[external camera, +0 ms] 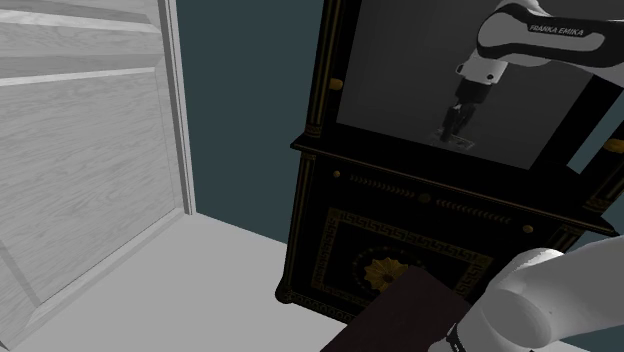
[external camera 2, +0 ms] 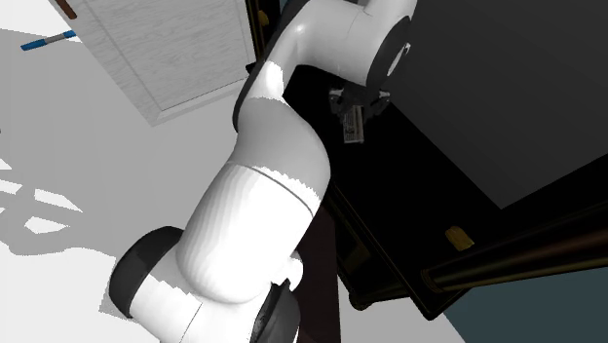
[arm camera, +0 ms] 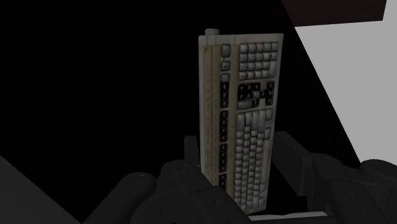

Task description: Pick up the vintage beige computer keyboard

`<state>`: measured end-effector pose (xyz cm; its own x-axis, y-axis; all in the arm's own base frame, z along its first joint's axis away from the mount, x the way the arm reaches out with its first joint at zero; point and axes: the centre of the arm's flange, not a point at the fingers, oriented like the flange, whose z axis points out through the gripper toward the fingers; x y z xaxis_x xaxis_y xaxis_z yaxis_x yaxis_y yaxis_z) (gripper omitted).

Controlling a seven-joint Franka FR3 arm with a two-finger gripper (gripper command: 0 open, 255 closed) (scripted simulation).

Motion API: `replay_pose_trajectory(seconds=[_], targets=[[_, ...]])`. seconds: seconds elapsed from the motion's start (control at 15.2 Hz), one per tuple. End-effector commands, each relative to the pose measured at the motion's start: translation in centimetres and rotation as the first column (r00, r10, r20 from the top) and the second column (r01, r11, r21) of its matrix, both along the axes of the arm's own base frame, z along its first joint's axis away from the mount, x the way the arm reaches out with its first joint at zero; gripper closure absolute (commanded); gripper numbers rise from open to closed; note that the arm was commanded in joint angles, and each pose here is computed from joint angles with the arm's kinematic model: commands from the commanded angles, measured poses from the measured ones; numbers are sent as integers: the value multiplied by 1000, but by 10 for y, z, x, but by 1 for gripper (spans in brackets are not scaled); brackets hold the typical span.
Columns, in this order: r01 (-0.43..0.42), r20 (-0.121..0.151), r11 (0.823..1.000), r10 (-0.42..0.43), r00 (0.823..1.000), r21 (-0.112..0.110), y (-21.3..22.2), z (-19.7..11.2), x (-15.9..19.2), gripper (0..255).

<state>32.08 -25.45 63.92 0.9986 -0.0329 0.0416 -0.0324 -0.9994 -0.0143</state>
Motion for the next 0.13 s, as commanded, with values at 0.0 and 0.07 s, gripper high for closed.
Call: replay_pose_trajectory(seconds=[0.0,0.07], targets=[[0,0,1000,0,1000,0,0,6,0,255],[0,0,1000,0,1000,0,0,6,0,255]])
